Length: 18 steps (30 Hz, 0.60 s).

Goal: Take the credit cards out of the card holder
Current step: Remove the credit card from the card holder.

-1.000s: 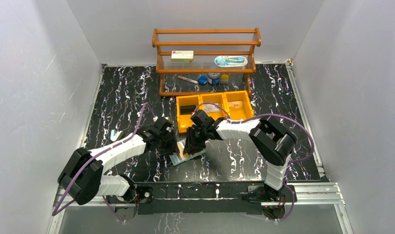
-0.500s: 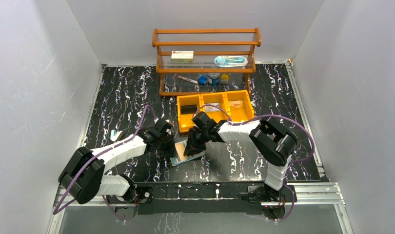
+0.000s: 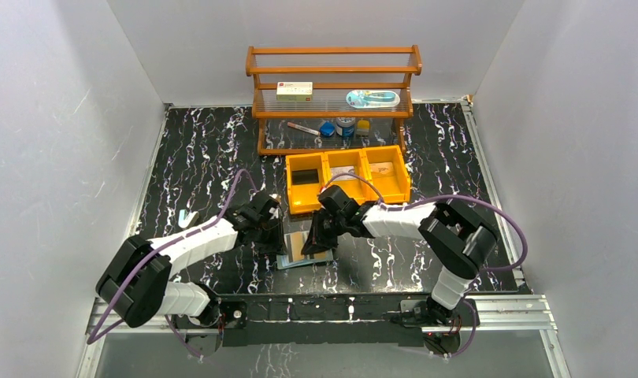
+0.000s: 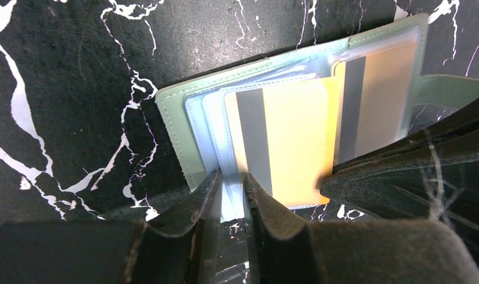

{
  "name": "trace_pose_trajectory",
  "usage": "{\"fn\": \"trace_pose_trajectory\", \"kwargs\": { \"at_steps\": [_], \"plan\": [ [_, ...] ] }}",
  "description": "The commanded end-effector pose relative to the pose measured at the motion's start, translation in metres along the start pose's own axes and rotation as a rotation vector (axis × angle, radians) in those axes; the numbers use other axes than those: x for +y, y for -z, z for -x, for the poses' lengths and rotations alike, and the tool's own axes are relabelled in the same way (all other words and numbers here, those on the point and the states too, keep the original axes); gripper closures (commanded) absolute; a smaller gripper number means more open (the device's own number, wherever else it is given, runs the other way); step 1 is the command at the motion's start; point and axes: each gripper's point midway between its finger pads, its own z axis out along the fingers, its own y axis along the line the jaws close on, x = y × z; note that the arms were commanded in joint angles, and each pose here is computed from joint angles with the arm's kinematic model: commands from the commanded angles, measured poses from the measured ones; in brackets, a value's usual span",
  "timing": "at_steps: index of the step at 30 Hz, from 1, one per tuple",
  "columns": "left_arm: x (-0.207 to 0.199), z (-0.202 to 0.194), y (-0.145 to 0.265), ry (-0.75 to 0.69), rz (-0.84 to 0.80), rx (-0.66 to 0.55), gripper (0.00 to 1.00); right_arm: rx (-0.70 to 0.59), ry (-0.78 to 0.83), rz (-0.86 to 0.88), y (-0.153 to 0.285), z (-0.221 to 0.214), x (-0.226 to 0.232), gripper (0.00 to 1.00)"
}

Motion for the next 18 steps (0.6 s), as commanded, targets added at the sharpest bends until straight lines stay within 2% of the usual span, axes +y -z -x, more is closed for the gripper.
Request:
{"fn": "trace_pose_trajectory", "kwargs": {
  "at_steps": [1,8,11,18],
  "plan": [
    [0.003,-0.007,-0.001,-0.033,0.018,0.045,0.82,-0.043,-0.021,0.067,0.009,0.002,0.014,0.95],
    [0.005,-0.005,0.0,-0.04,0.036,0.041,0.83,-0.071,-0.056,0.05,0.016,-0.004,-0.005,0.94],
    [0.004,-0.003,0.001,-0.041,0.033,0.037,0.83,-0.044,-0.057,0.062,0.017,-0.009,-0.008,0.94],
    [-0.014,0.015,0.017,-0.045,-0.014,-0.021,0.77,-0.037,-0.073,0.044,0.018,-0.015,-0.017,0.92]
  ]
}}
